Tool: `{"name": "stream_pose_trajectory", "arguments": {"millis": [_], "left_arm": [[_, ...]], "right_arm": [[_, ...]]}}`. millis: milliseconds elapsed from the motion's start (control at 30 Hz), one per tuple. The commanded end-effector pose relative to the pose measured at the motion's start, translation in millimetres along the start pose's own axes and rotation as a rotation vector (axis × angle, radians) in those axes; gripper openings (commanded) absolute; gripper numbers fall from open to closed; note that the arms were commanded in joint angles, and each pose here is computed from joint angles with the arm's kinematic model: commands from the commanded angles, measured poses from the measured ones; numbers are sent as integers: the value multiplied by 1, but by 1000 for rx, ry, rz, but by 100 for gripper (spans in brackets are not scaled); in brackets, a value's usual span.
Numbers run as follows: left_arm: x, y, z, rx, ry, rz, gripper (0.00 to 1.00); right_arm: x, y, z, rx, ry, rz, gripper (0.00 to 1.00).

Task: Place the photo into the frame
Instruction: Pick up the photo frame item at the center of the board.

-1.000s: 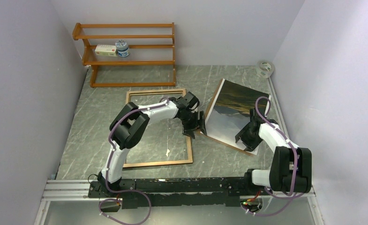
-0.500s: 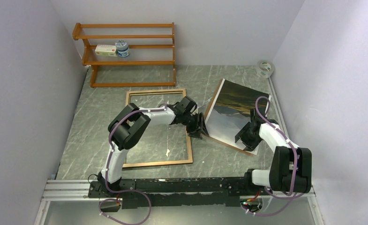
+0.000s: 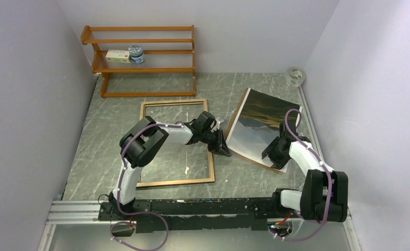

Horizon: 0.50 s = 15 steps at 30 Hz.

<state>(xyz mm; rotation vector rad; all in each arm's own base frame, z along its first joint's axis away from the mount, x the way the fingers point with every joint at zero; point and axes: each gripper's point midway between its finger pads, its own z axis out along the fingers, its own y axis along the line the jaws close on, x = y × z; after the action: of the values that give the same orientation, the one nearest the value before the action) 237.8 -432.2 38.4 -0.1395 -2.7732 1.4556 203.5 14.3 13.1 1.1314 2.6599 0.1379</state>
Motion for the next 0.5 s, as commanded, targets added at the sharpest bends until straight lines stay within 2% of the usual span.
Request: {"name": "stream_pose_trajectory", "arguments": {"millis": [0, 133, 300, 467], "left_arm": [[-10, -40, -19, 131, -44, 65, 12], [-15, -47, -35, 163, -61, 69, 3], [-15, -68, -57, 168, -58, 113, 2], [-15, -78, -85, 0, -35, 169, 2]], "right_arm": [[5, 13, 15, -83, 8, 3, 56], [0, 17, 2, -94, -7, -2, 59], [-22, 34, -37, -157, -91, -59, 76], [-41, 35, -66, -132, -165, -90, 82]]}}
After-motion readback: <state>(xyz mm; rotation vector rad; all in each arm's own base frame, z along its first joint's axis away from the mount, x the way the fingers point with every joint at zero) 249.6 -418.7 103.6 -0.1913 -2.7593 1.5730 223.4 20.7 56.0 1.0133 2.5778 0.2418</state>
